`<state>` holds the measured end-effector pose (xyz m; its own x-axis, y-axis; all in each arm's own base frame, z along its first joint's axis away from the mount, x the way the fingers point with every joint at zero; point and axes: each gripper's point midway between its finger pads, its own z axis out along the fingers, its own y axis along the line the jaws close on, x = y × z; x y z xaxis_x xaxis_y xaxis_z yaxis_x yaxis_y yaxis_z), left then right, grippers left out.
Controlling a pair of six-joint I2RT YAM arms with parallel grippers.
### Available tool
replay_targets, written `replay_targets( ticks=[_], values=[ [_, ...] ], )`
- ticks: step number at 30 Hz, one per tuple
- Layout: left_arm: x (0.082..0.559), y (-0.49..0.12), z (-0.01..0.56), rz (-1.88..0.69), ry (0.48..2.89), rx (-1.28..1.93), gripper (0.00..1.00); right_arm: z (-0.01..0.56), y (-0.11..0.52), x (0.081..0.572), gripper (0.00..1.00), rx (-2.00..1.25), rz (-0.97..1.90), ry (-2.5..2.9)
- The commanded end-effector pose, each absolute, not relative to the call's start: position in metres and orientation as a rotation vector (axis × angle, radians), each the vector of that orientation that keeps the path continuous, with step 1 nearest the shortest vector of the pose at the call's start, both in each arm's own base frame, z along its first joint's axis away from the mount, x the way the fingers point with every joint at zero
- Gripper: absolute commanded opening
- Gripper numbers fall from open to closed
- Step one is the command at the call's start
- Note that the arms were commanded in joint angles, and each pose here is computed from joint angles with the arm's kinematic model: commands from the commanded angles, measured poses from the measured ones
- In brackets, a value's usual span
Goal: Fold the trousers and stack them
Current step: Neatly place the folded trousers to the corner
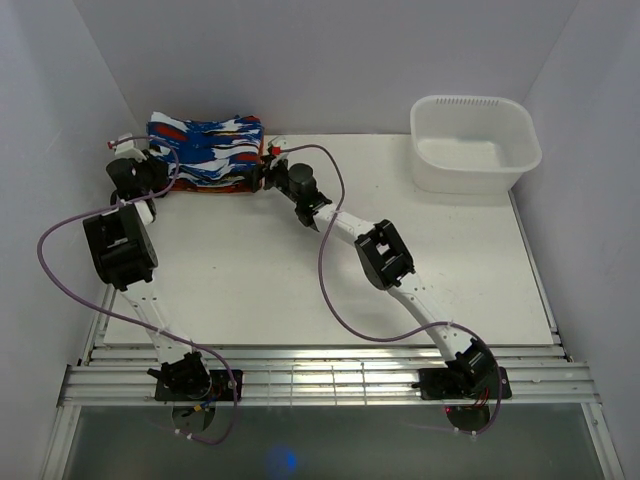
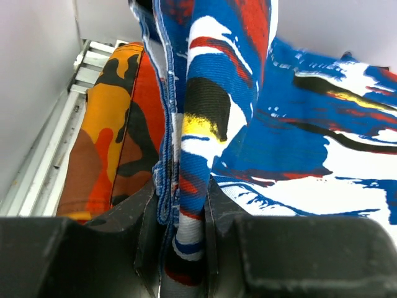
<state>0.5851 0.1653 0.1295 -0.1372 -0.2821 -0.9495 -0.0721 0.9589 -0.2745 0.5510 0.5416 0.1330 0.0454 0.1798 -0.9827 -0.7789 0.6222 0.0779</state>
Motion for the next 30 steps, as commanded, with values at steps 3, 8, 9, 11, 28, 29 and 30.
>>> replay_targets(
  ticks=[3, 8, 9, 11, 28, 29, 30],
  values=[
    [0.613, 0.209, 0.189, -0.012, 1.505, -0.261, 0.0, 0.216, 0.503, 0.574, 0.93, -0.467, 0.726, 1.136],
    [0.641, 0.226, 0.181, 0.024, 1.526, -0.267, 0.0, 0.245, 0.468, 0.575, 0.9, -0.528, 0.727, 1.174],
    [0.643, 0.227, 0.171, 0.024, 1.564, -0.267, 0.07, 0.227, 0.463, 0.572, 0.9, -0.551, 0.728, 1.227],
    [0.649, 0.226, 0.171, 0.027, 1.576, -0.221, 0.27, 0.26, 0.448, 0.563, 0.9, -0.573, 0.737, 1.2],
    [0.539, 0.26, 0.24, 0.434, 1.752, -0.281, 0.89, 0.284, 0.326, 0.501, 0.9, -0.809, 0.698, 1.572],
    [0.534, 0.256, 0.241, 0.411, 1.788, -0.279, 0.92, 0.285, 0.318, 0.499, 0.9, -0.817, 0.694, 1.604],
    [0.521, 0.24, 0.22, 0.334, 1.932, -0.264, 0.94, 0.274, 0.299, 0.496, 0.9, -0.814, 0.695, 1.707]
  ],
)
